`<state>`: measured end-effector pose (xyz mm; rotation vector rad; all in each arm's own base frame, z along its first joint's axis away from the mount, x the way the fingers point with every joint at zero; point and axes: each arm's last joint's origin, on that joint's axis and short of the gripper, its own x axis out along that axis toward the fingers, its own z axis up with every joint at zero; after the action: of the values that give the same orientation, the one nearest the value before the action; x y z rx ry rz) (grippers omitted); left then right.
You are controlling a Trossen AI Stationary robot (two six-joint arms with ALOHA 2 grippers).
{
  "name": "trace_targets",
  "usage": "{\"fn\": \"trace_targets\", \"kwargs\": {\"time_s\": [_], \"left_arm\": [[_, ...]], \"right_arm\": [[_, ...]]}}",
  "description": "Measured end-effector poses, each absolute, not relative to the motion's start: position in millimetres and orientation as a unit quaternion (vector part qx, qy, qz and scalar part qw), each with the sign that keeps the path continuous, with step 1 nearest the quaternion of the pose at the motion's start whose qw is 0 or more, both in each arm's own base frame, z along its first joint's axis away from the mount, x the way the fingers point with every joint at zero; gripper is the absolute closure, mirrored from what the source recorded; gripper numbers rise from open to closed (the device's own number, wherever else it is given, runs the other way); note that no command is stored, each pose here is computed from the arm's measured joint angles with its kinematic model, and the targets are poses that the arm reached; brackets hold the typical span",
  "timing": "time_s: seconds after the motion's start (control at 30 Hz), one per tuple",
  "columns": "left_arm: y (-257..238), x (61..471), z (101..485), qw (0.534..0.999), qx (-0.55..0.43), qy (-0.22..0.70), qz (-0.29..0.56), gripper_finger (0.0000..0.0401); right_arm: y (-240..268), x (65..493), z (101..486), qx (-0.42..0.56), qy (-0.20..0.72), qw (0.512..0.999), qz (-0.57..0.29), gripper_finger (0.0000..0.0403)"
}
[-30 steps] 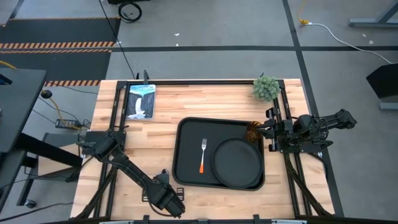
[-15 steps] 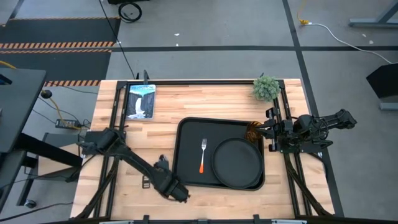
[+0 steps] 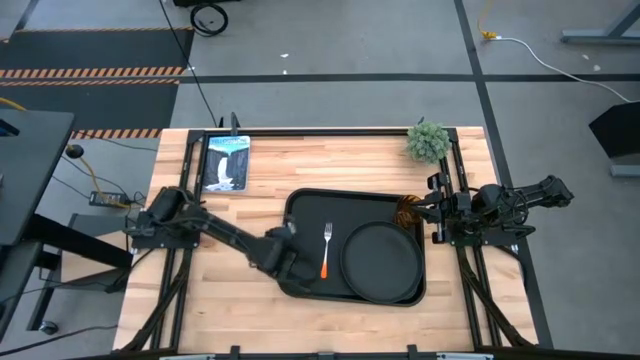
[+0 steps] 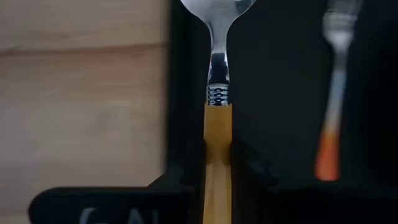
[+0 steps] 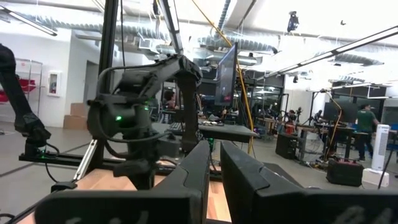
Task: Pick and place plate/cup/fork/spoon on tray
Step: Put the yellow spoon on the black tray to the left of the orange fork
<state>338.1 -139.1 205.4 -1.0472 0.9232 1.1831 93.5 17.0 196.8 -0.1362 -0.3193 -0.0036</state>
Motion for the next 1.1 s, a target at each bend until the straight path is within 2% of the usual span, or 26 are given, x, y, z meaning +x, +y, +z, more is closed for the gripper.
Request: {"fn": "trace_targets", "kwargs": {"time_s": [0.3, 0.53, 0.7, 0.83, 0.93, 1.1], "left_arm": [[-98.0, 383.8, 193.0, 0.673, -0.461, 0.379, 0.438, 0.0345], [-81.2, 393.1, 172.6, 0.657, -0.45, 0.421, 0.434, 0.0345], [-80.9, 394.5, 157.6, 0.628, -0.457, 0.461, 0.429, 0.0344], [-81.0, 393.5, 151.4, 0.622, -0.45, 0.461, 0.445, 0.0342], [-81.2, 393.7, 150.8, 0.626, -0.447, 0.452, 0.451, 0.0324], [-81.7, 393.6, 150.7, 0.625, -0.448, 0.457, 0.448, 0.0273]], "right_arm": [[17.0, 93.5, 196.9, -0.068, -0.159, 0.985, -0.002, 0.0357], [17.0, 93.5, 196.9, -0.068, -0.159, 0.985, -0.002, 0.0357], [17.0, 93.5, 196.9, -0.068, -0.159, 0.985, -0.002, 0.0357], [17.0, 93.5, 196.9, -0.067, -0.16, 0.985, -0.002, 0.0357], [17.0, 93.6, 196.7, -0.068, -0.158, 0.985, -0.002, 0.0357], [17.0, 93.5, 196.8, -0.068, -0.159, 0.985, -0.002, 0.0357]]}}
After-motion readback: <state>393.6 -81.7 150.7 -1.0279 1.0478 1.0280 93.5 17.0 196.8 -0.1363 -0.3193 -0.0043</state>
